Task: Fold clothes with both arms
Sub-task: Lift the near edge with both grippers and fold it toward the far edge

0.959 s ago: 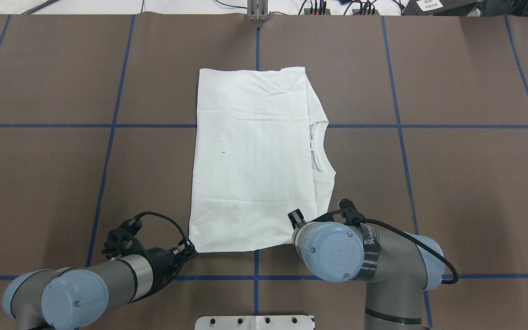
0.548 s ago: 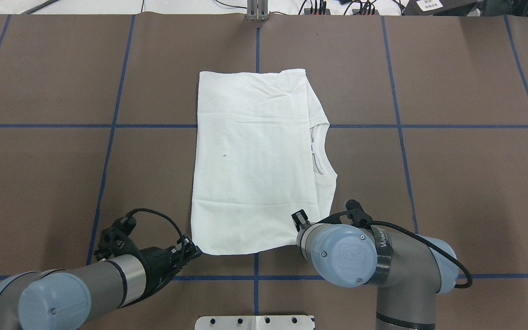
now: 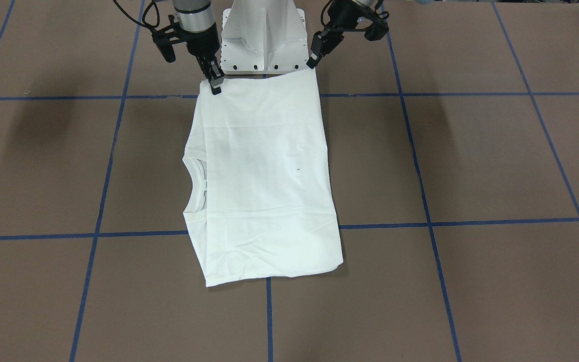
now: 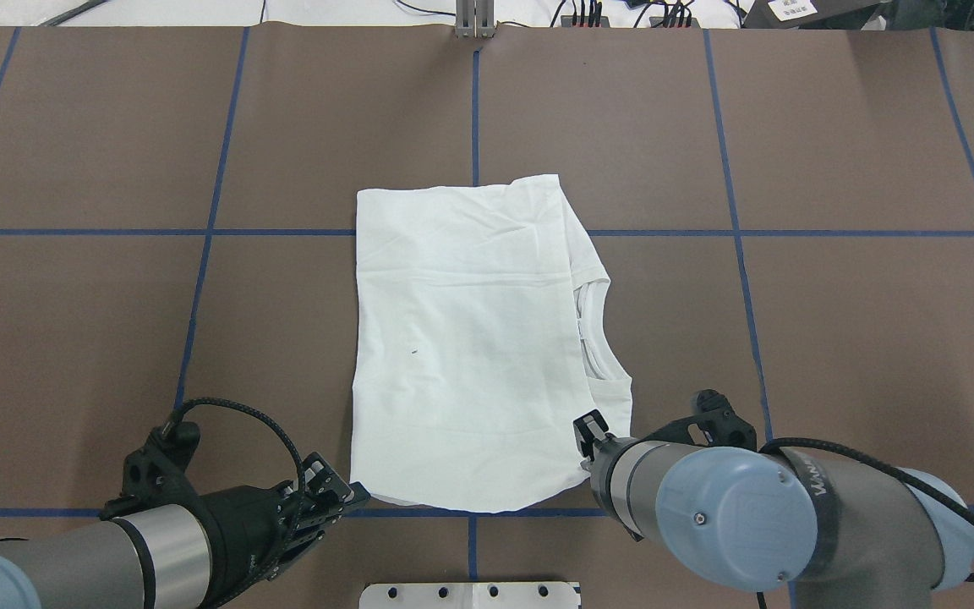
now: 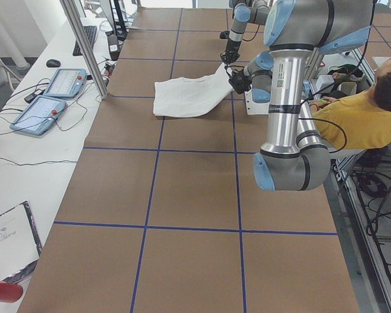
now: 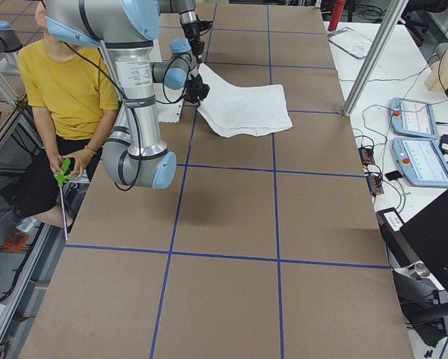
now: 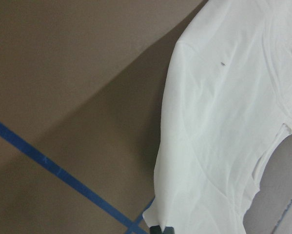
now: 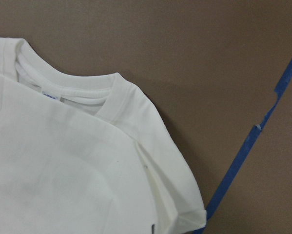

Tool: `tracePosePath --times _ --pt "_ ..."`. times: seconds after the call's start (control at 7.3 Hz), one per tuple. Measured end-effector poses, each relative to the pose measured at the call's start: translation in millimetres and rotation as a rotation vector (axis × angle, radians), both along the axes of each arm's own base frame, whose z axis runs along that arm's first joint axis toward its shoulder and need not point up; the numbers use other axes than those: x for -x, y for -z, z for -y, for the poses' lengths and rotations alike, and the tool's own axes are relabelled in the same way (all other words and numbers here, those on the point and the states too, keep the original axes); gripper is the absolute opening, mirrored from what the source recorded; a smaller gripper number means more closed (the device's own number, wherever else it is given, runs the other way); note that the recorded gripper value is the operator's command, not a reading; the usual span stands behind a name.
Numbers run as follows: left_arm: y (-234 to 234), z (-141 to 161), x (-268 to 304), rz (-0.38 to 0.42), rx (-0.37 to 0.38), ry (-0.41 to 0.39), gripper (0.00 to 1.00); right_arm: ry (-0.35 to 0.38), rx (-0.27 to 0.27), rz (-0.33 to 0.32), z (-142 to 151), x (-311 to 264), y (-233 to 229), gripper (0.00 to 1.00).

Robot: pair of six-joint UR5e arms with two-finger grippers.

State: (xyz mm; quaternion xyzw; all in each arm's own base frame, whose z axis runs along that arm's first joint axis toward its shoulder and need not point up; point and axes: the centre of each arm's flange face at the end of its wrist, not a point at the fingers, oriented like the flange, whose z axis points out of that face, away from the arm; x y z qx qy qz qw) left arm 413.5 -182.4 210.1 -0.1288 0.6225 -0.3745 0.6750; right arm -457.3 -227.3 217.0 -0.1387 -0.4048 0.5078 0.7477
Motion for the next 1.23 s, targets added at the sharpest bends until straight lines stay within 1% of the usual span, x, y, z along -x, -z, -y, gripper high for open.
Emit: tracePosePath --times 0.14,0.27,0.55,0.82,0.96,1.1,1.23 --pt "15.0 16.1 2.6 0.003 -0.034 0.023 0.00 -0.020 -0.015 0.007 20.7 -9.0 11.5 0.00" --pt "32.0 45.1 2.6 0.027 -0.087 0.048 0.00 -0.028 -0.040 0.005 51.8 -11.0 21.7 0.00" --pt "44.2 111.7 -7.8 0.112 -0.162 0.069 0.00 -0.016 -0.069 -0.023 122.6 -12.3 32.7 0.00" --pt "32.1 177.0 -10.3 0.215 -0.235 0.105 0.00 0.006 -0.093 -0.072 175.4 -3.0 29.6 0.00" --pt "23.9 208.3 -12.9 0.259 -0.257 0.115 0.00 0.013 -0.095 -0.068 202.1 12.7 27.7 0.00" --pt "10.6 236.9 -22.1 0.287 -0.271 0.128 0.00 0.019 -0.096 -0.048 230.7 26.7 20.4 0.00" --pt "-6.9 260.8 -33.0 0.294 -0.283 0.144 0.00 0.031 -0.102 -0.043 256.4 34.8 11.7 0.00"
